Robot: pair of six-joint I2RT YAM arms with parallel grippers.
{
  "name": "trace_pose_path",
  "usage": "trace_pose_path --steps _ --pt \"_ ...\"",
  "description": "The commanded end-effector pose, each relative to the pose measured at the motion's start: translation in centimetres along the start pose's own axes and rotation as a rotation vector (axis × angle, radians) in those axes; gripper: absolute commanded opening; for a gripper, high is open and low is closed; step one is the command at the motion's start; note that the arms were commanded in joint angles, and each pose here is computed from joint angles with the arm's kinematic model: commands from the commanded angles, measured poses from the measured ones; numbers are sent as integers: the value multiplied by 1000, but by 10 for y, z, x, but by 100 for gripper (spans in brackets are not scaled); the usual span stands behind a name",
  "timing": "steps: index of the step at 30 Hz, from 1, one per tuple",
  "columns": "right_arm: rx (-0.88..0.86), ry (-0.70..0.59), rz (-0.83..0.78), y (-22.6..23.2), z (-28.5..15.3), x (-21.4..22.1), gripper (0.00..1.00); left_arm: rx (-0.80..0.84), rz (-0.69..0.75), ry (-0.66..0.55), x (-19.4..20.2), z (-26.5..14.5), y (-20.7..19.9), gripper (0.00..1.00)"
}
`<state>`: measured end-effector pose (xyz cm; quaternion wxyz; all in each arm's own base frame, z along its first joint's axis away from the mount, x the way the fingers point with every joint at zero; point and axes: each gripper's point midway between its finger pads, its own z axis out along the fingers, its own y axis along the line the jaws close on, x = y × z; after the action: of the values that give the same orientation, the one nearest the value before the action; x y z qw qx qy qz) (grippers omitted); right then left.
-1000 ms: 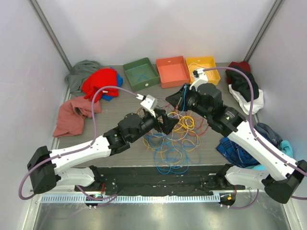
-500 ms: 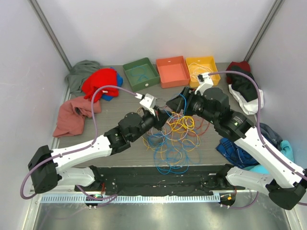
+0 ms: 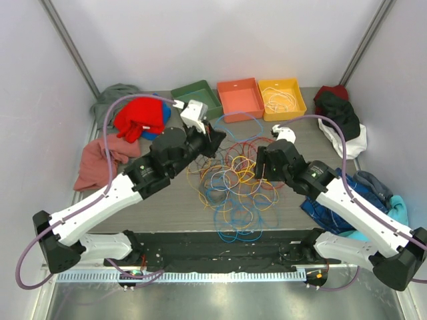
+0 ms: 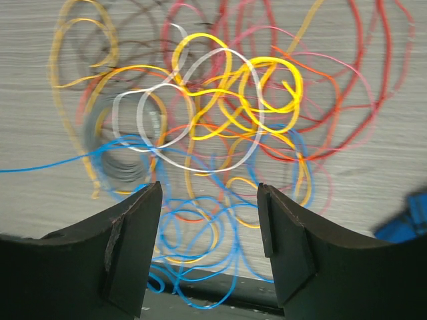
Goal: Untangle the cables
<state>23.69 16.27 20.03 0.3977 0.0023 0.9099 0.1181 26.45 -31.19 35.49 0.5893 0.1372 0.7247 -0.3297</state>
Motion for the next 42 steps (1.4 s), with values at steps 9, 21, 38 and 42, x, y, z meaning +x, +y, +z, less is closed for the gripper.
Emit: trace_pose_path --steps 9,21,38,42 --pt "-10 -61 71 -6 9 10 65 -170 82 -126 -120 16 35 0" --pt "-138 -177 78 11 -11 -16 63 -247 123 -447 -265 40 68 0" --pt "-237 -182 89 31 6 -10 61 -339 303 -933 -371 13 63 0" --pt "-245 -172 97 29 5 -3 61 -414 323 -965 -364 38 98 0"
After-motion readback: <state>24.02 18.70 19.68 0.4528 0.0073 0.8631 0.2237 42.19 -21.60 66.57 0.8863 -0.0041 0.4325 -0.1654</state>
